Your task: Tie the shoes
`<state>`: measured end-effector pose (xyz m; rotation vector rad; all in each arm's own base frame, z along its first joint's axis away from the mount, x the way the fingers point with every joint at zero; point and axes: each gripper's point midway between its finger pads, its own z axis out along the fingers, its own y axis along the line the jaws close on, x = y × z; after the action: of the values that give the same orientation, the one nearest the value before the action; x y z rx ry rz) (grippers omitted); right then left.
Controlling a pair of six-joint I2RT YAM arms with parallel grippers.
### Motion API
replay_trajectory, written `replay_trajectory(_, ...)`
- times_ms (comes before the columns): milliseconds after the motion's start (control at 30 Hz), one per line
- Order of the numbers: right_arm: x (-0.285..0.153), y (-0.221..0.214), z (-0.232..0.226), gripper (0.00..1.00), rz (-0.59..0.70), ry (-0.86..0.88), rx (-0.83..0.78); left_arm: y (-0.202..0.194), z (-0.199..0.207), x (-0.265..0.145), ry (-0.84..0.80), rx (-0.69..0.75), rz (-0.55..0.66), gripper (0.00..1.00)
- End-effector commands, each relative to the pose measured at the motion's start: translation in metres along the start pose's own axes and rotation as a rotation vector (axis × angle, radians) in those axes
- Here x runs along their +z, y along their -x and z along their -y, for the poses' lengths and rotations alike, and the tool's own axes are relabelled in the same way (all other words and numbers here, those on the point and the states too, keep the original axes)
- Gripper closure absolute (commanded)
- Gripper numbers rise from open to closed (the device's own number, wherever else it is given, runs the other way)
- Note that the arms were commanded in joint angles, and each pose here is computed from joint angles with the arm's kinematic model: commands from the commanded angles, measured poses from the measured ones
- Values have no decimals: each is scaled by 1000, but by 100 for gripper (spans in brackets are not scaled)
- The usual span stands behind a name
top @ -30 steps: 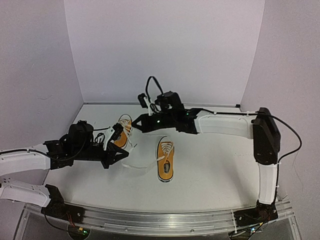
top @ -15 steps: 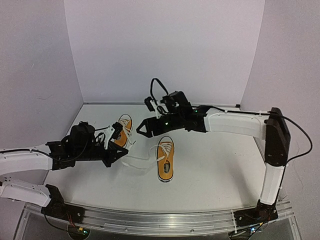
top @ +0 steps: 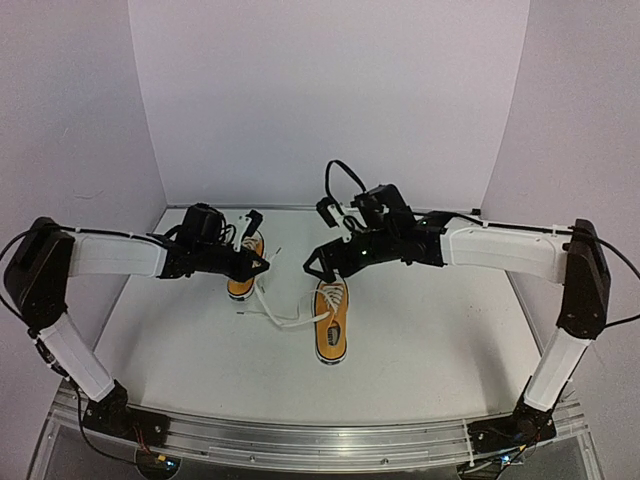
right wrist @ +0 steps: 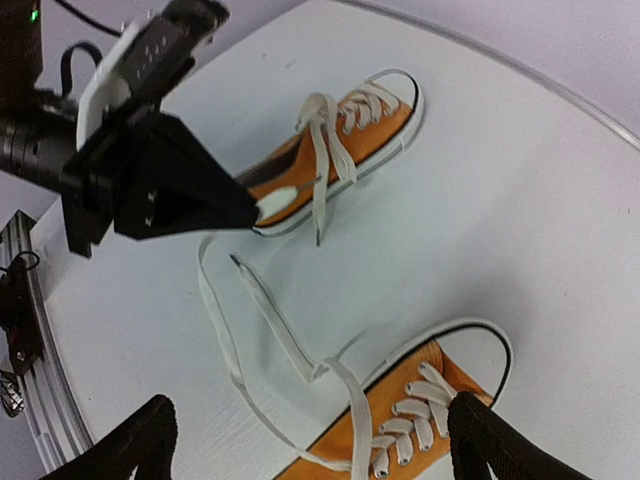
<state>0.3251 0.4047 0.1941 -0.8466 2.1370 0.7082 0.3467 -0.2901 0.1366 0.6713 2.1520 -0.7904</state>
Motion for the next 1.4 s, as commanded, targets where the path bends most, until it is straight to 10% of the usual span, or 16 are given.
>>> replay_trajectory(0, -21, -4, -4, 12, 11, 57, 9, 34, 18, 35, -147, 74, 42, 100)
replay_trajectory(600, 12, -72, -34, 73, -124, 269, 157, -37, 62, 90, -466, 140, -186, 100)
replay_trajectory(900, 40, -92, -15, 73, -174, 178, 195, -53, 73, 73, -518, 150, -240, 100)
replay_trajectory(1367, 52, -91, -9, 46, -176, 153, 200, -68, 98, 53, -669, 184, -248, 100)
